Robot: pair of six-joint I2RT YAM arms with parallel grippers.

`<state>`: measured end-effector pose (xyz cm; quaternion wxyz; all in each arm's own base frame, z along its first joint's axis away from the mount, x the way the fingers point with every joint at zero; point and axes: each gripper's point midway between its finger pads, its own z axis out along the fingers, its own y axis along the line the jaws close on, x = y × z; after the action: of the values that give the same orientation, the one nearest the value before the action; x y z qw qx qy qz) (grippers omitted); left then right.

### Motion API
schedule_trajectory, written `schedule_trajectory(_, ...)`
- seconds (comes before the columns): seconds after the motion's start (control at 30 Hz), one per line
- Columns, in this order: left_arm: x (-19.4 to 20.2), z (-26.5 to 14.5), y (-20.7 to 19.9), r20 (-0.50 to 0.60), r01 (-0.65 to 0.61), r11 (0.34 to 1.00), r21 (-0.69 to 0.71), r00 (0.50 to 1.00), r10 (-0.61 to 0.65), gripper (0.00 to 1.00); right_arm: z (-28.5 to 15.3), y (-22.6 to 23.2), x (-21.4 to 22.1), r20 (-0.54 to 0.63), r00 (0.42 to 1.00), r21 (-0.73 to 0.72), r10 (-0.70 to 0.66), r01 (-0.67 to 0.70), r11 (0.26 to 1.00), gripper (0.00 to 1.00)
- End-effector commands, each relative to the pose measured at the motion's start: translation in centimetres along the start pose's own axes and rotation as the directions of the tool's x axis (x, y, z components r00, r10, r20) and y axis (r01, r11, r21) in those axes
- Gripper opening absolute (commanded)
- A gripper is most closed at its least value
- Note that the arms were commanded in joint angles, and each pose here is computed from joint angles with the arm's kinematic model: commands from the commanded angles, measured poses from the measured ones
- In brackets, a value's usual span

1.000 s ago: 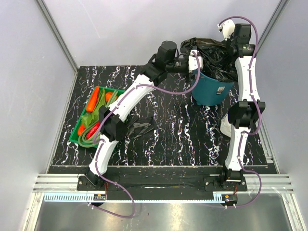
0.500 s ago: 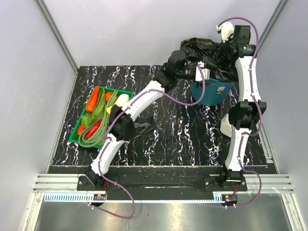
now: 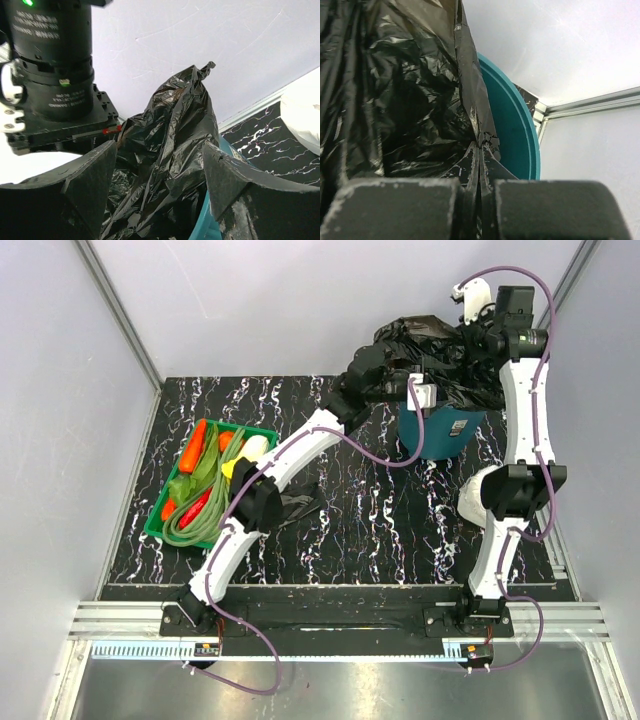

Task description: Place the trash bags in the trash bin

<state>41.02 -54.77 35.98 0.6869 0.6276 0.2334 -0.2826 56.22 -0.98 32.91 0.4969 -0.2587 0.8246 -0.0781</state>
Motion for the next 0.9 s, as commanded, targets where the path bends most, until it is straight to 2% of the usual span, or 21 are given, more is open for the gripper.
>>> schedule_trajectory(0.0, -2.6, 1.2, 1.3, 0.067, -0.128, 0.991, -0.04, 0.989, 0.13, 0.73, -5.0, 1.0, -3.7, 0.103, 0.994, -0.045, 0.025, -0.02, 0.999, 0.0)
schedule_trajectory(0.43, -1.4, 2.6, -0.6, 0.044, -0.19, 0.982, -0.013, 0.981, 0.19, 0.68, -10.4, 3.1, -5.4, 0.147, 0.987, -0.138, 0.07, -0.05, 0.989, 0.0)
schedule_trajectory(0.63, -1.0, 2.9, 0.2, 0.027, -0.255, 0.965, -0.06, 0.966, 0.257, 0.67, -12.7, 3.7, -5.5, 0.15, 0.986, -0.155, 0.07, -0.046, 0.987, 0.0)
schedule_trajectory(0.87, -1.8, 3.0, 1.0, 0.04, -0.242, 0.965, -0.098, 0.968, 0.246, 0.68, -15.2, 5.6, -5.1, 0.139, 0.987, -0.225, 0.078, -0.045, 0.973, 0.0)
